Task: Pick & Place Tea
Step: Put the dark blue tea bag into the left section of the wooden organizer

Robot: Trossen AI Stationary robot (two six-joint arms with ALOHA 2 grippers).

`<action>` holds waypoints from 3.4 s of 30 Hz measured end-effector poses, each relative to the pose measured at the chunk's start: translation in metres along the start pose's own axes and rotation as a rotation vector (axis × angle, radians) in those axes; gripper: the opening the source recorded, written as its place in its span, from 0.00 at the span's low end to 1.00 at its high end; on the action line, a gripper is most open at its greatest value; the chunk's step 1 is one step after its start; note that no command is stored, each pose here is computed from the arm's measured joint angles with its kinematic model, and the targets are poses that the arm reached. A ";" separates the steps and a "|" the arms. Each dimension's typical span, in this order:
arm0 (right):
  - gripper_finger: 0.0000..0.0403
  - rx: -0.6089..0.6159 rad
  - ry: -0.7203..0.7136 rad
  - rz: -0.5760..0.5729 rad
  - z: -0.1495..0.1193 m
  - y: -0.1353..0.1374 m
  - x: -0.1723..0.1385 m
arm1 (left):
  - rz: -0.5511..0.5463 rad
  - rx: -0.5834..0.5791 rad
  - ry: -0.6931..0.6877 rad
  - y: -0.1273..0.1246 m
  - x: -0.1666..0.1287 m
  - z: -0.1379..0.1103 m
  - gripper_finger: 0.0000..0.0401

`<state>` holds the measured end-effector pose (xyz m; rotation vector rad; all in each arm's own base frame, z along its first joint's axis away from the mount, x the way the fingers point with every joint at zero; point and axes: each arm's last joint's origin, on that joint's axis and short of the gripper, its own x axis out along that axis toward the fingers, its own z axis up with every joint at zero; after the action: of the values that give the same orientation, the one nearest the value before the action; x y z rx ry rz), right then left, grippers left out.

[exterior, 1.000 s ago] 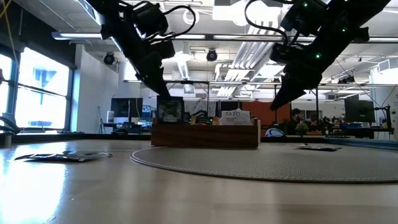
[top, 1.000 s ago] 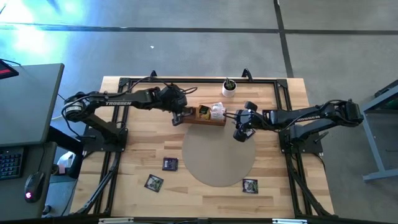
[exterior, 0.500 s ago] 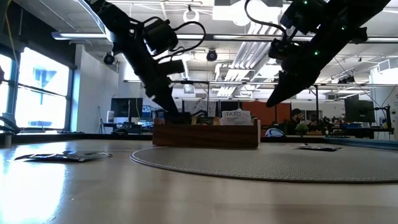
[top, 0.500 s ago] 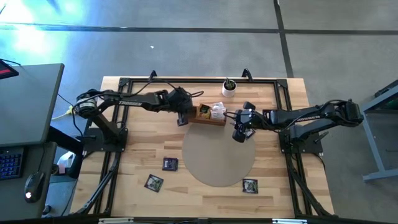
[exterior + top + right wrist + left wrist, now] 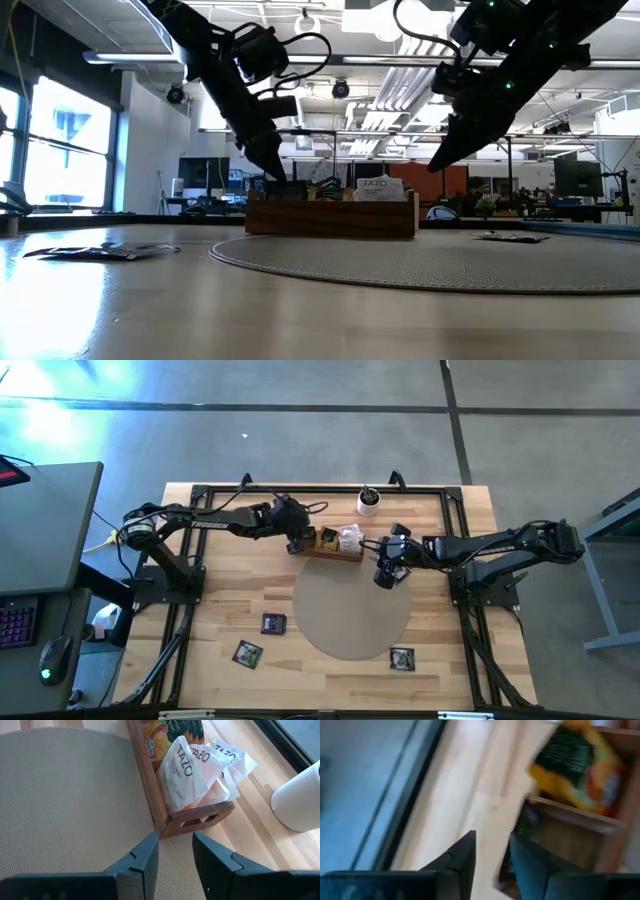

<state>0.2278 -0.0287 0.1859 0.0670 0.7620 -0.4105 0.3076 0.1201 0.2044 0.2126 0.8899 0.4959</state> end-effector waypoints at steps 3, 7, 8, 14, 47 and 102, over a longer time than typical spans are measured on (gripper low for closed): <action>0.29 0.008 0.000 0.001 0.000 0.000 0.000 | 0.079 -0.052 -0.001 0.005 -0.002 0.006 0.33; 0.29 0.024 0.000 0.000 0.000 0.000 0.000 | 0.032 -0.109 -0.010 0.009 -0.009 0.019 0.34; 0.29 0.025 0.000 0.000 0.000 0.000 0.000 | 0.010 -0.126 -0.011 0.009 -0.012 0.023 0.34; 0.29 0.067 0.000 -0.001 0.000 0.000 0.000 | -0.058 -0.172 0.073 0.008 -0.033 0.042 0.34; 0.29 0.261 0.259 -0.037 -0.053 -0.053 0.006 | -0.197 -0.399 -0.081 -0.012 -0.149 -0.062 0.34; 0.01 0.365 0.223 0.194 -0.048 -0.056 0.018 | -0.191 -0.364 -0.082 -0.012 -0.149 -0.062 0.34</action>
<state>0.1864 -0.0761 0.1435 0.5324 0.8839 -0.3564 0.1843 0.0337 0.2644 -0.1821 0.7170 0.4585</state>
